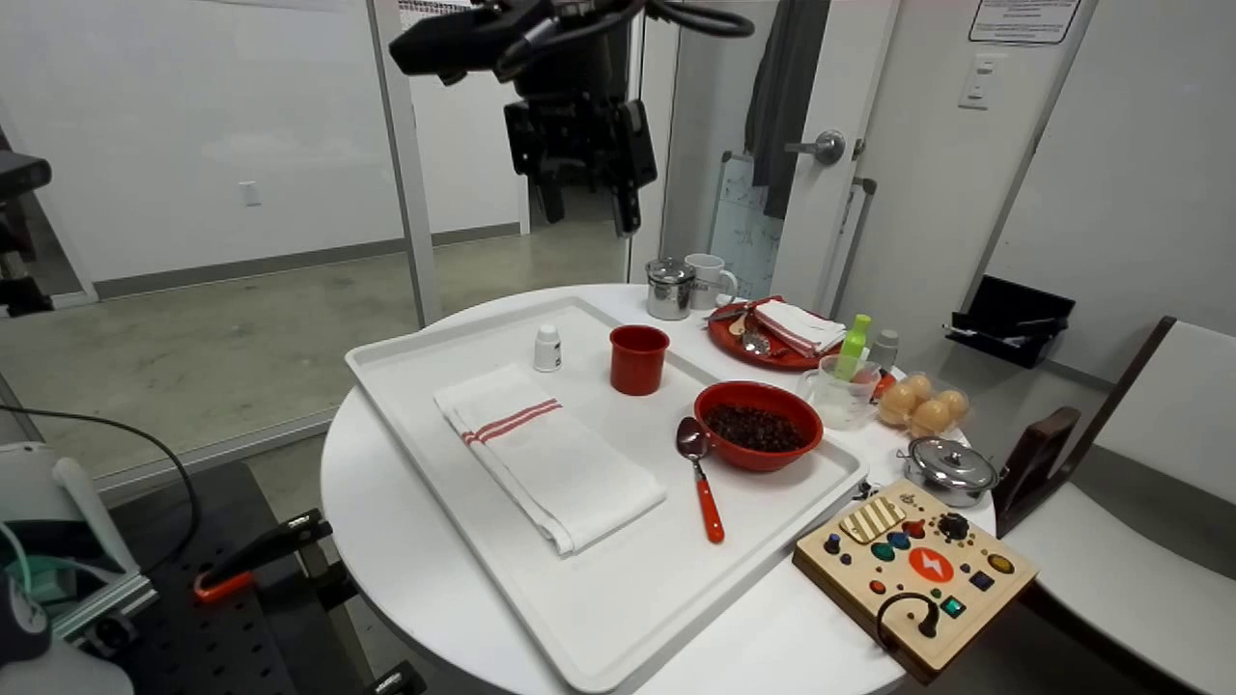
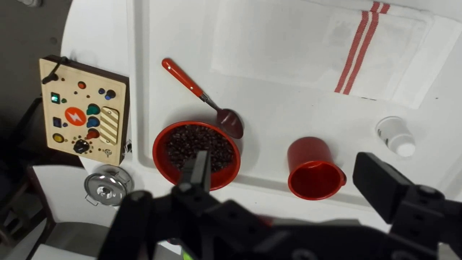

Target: Fold the white and red towel from right to left

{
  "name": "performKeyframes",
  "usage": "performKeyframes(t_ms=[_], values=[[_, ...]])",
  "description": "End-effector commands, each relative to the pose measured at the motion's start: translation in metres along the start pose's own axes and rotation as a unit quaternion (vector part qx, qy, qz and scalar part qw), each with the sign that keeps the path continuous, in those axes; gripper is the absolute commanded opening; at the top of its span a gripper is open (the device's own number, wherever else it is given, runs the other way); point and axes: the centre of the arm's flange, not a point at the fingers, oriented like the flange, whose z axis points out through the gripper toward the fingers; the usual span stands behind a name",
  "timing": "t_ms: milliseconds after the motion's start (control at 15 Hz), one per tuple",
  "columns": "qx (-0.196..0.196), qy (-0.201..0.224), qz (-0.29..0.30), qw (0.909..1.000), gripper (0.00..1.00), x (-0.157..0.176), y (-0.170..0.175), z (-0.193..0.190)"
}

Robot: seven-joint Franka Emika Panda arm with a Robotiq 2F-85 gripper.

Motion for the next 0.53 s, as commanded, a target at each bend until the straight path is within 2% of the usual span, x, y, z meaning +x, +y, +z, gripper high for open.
performKeyframes(t_ms=[0, 267, 467], values=[[-0.026, -0.013, 0.025, 0.9993, 1.00, 0.011, 0.015, 0.036], [-0.028, -0.064, 0.039, 0.9968, 1.00, -0.002, 0.037, 0.074], [-0.012, -0.097, 0.047, 0.9941, 1.00, -0.013, 0.047, 0.100]])
